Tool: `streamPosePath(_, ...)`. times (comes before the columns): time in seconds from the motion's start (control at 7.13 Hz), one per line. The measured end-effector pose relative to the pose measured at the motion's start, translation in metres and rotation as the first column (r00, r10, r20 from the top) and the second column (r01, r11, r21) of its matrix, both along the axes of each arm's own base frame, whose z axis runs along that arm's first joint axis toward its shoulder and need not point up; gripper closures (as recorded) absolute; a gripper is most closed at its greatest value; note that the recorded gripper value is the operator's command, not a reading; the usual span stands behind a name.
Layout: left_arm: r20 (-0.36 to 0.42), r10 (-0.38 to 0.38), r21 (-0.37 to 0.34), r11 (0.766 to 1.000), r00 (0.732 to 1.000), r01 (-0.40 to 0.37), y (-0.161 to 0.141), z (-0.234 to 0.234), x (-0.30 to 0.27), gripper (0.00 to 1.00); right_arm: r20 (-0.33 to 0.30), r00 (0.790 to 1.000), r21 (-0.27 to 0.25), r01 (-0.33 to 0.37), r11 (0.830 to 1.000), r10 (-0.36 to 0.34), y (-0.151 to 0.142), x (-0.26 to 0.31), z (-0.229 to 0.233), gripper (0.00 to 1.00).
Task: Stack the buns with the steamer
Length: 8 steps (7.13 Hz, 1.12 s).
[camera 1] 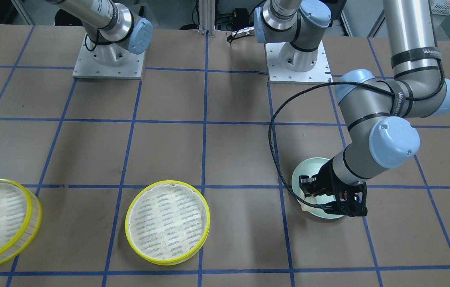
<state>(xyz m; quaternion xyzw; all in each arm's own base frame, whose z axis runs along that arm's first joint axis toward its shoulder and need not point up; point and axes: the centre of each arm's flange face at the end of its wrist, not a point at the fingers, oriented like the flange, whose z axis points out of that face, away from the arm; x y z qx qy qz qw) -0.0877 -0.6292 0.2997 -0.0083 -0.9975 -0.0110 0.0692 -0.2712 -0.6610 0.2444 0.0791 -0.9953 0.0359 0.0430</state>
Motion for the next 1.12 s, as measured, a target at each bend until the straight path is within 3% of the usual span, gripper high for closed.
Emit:
streamPosePath(0.28, -0.112, 0.125, -0.083, 0.987, 0.986, -0.135, -0.005, 0.043, -0.071, 1.00, 0.005, 1.000, 0.012, 0.000, 1.000, 0.000, 0.003, -0.009, -0.011, 0.52)
streamPosePath(0.42, -0.183, 0.165, -0.109, 0.976, 0.969, -0.187, -0.005, 0.050, -0.102, 1.00, 0.005, 1.000, 0.014, 0.002, 1.000, -0.002, 0.004, -0.011, -0.013, 0.57)
streamPosePath(0.7, -0.309, 0.188, -0.117, 0.965, 0.933, -0.233, -0.007, 0.039, -0.153, 1.00, 0.003, 1.000, 0.015, 0.005, 1.000, -0.005, 0.005, -0.014, -0.017, 0.97)
streamPosePath(1.12, -0.379, 0.192, -0.066, 0.970, 0.905, -0.234, -0.010, -0.021, -0.209, 1.00, -0.009, 1.000, -0.002, 0.009, 1.000, -0.009, 0.004, -0.015, -0.016, 1.00)
